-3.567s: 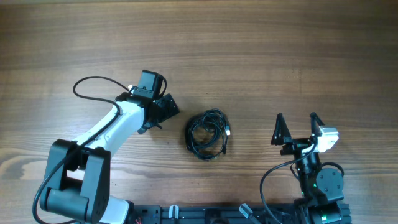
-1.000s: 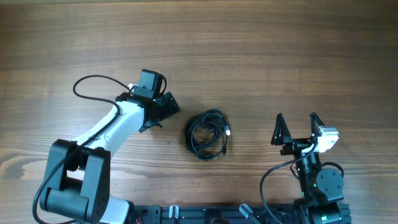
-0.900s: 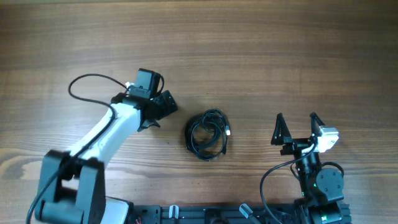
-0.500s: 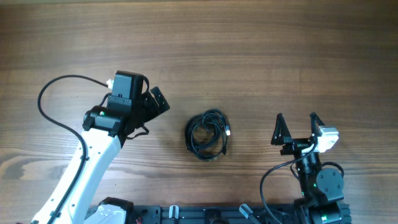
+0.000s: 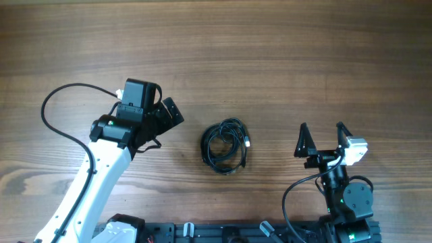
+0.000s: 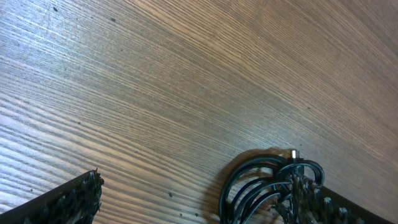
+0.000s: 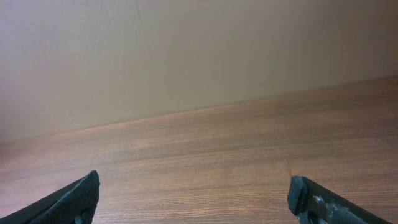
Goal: Untangle cables
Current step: 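Move the left gripper over the black cable bundle and lower onto it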
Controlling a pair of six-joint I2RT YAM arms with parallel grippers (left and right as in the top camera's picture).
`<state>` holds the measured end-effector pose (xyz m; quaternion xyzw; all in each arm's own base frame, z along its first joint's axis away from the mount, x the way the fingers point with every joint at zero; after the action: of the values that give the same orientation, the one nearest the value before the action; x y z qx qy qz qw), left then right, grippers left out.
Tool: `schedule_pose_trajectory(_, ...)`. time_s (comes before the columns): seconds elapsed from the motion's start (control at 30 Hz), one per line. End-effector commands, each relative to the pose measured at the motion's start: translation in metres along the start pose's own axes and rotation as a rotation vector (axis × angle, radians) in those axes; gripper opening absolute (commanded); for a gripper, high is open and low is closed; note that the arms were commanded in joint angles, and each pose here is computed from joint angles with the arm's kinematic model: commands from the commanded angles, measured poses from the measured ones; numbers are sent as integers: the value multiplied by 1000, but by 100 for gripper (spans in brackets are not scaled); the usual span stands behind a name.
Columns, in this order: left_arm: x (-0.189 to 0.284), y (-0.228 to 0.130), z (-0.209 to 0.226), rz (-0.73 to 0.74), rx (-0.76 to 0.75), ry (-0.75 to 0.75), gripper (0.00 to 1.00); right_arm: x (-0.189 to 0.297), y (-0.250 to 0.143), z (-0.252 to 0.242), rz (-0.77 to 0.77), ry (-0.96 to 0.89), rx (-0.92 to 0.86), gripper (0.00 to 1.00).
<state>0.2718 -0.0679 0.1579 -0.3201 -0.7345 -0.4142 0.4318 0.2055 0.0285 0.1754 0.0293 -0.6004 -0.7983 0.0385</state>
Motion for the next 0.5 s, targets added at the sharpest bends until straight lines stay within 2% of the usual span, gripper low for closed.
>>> schedule_pose_trajectory(0.0,-5,6,4,-22,-11,34,100,0,0,1,-3,6,17,100)
schedule_pose_trajectory(0.27,-32,12,1,-14,-12,63,100,0,0,1,-3,6,17,100)
schedule_pose_trajectory(0.37,-37,21,-5,-48,-11,36,86,0,0,1,-3,6,17,100)
schedule_pose_trajectory(0.4,-37,26,-8,-78,-10,29,69,0,0,1,-3,6,16,100)
schedule_pose_trajectory(0.47,-36,32,-6,-116,-8,49,42,0,1,1,-4,7,16,100)
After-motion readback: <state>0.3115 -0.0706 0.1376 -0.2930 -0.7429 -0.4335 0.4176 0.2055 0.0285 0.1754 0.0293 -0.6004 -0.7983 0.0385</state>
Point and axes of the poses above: each gripper's point midway between its finger pads, its own x axis back along the fingers, its own z axis along the line the jaws close on, y = z × x, the point moved 4 cm from there along x, back along the fingers, and after that the axes turned 3 degrees about -x, right-handed, at the moved point
